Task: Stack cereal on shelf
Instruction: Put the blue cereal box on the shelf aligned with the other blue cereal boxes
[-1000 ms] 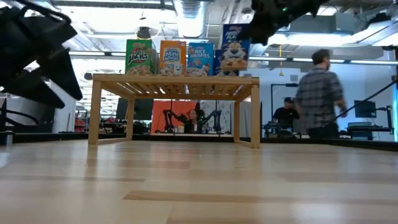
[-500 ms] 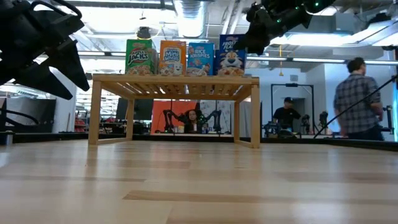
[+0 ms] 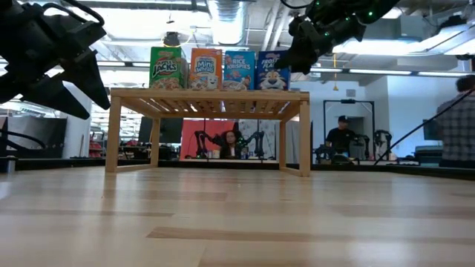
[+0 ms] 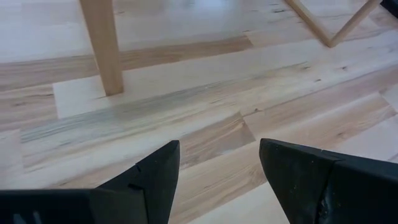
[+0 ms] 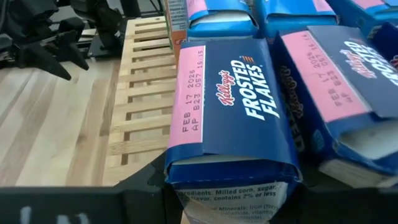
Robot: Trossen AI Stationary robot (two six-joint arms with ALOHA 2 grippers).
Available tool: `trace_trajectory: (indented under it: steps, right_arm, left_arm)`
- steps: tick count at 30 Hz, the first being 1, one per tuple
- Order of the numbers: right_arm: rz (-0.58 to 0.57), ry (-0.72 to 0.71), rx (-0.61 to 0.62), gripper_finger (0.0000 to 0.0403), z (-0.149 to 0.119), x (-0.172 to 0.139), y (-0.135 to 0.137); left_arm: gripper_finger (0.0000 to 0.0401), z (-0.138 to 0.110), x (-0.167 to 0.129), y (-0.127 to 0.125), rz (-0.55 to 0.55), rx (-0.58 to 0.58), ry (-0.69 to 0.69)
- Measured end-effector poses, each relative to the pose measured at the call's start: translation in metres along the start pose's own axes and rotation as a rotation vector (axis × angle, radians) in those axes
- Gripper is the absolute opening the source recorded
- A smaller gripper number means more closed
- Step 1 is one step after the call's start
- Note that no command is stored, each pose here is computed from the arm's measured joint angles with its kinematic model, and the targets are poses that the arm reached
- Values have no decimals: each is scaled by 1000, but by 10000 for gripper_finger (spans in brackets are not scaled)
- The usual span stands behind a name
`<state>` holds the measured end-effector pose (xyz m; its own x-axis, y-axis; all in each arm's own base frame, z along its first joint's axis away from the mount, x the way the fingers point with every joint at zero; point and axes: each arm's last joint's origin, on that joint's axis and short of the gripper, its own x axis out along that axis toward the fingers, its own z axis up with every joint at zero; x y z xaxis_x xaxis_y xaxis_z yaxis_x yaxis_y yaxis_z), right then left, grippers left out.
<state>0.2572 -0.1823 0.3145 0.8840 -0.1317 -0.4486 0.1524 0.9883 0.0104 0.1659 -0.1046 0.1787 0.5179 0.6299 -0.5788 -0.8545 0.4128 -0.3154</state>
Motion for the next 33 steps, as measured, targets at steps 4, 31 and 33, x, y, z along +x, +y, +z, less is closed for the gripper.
trace_trajectory:
  steps: [4, 31, 33]
  right_arm:
    - [-2, 1, 0, 192, 0, -1, 0]
    - [-24, 97, 24, 250, 26, -25, 0]
    - [-17, 124, 37, 250, 27, -28, 1]
  left_arm:
    - [210, 0, 0, 0, -1, -1, 0]
    - [210, 0, 0, 0, 0, -14, 0]
    - [210, 0, 0, 0, -1, -18, 1]
